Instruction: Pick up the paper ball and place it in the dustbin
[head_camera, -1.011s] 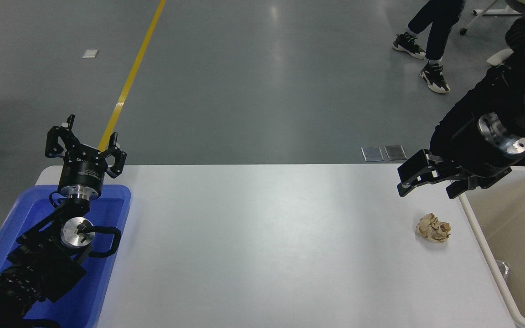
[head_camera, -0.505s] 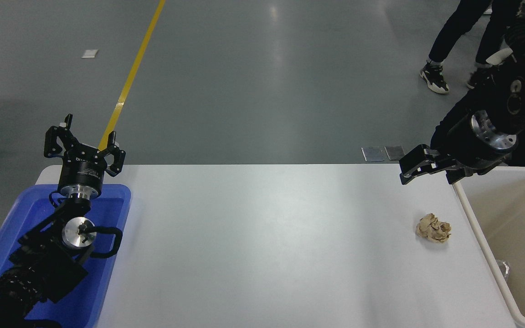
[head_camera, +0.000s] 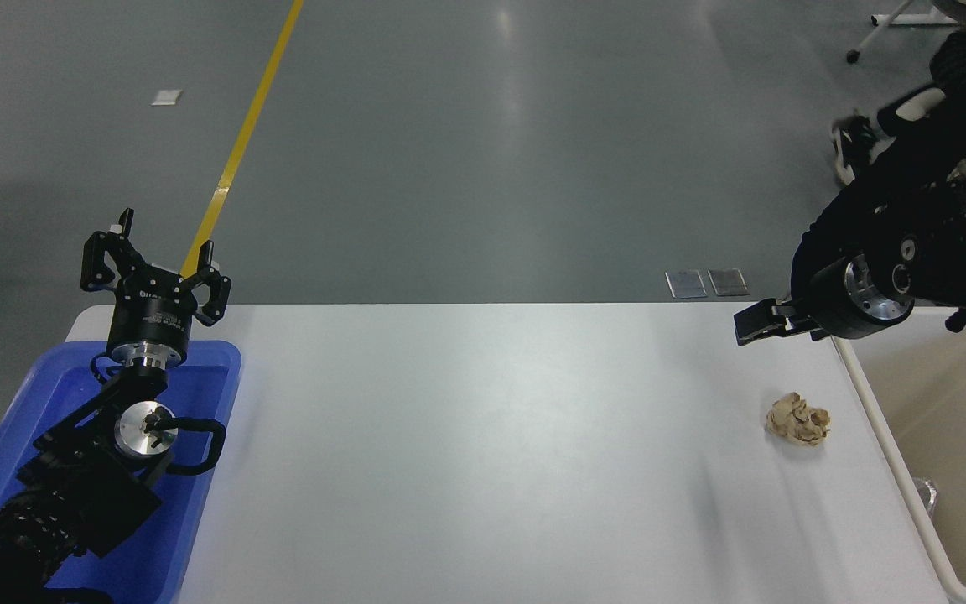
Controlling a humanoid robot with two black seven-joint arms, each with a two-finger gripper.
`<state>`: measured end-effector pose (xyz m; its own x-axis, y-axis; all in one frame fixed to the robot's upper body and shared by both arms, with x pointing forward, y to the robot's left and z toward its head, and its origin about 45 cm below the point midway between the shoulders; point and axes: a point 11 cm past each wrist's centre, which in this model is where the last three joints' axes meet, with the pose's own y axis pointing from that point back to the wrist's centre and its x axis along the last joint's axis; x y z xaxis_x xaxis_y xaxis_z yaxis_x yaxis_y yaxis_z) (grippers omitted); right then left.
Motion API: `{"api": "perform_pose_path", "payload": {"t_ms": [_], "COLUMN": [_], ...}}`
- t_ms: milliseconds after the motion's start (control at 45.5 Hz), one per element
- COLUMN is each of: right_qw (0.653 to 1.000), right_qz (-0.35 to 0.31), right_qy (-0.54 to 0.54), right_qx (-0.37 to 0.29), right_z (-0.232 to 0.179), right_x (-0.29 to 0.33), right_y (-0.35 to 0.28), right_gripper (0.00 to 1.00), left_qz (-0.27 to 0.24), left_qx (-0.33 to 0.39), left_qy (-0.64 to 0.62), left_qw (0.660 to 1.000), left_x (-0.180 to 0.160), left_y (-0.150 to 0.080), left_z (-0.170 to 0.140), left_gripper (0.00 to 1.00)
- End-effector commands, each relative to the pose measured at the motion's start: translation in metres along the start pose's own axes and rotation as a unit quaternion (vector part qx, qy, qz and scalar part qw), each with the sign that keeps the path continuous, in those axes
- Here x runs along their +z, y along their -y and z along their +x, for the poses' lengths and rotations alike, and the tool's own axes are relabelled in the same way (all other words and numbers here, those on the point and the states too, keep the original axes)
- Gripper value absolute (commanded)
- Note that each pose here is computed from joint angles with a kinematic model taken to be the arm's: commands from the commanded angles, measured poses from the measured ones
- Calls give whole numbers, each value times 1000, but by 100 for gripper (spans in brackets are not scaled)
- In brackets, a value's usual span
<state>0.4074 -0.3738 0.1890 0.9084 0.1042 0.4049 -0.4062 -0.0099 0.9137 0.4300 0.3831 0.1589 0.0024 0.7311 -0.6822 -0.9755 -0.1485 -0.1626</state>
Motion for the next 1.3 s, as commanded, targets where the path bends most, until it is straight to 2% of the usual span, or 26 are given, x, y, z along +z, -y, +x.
{"api": "perform_pose_path", "payload": {"t_ms": [0,198,484,1121,1209,1275], "right_qw": [999,999,999,998,998,998], "right_qz": [-29,-36,-21,-40,-40,-41], "right_qy": [-11,-16,13,7,7,7], "right_qx": [35,33,46,57,56,57], "right_z": [-35,-57,-66,-94,-96,-96], "right_x": [28,31,22,26,27,27], "right_y": [36,54,69,94,95,95], "right_gripper": [100,100,100,100,97,89], "left_qz": [0,0,0,-1,-1,-1], "left_qx": [0,0,0,1,0,1], "left_qy": [0,0,0,0,0,0], "left_qw": [1000,1000,1000,1000,1000,1000], "left_x": [0,0,0,0,0,0], "left_y": [0,0,0,0,0,0], "left_z": [0,0,0,0,0,0], "left_gripper": [99,99,99,99,99,99]}}
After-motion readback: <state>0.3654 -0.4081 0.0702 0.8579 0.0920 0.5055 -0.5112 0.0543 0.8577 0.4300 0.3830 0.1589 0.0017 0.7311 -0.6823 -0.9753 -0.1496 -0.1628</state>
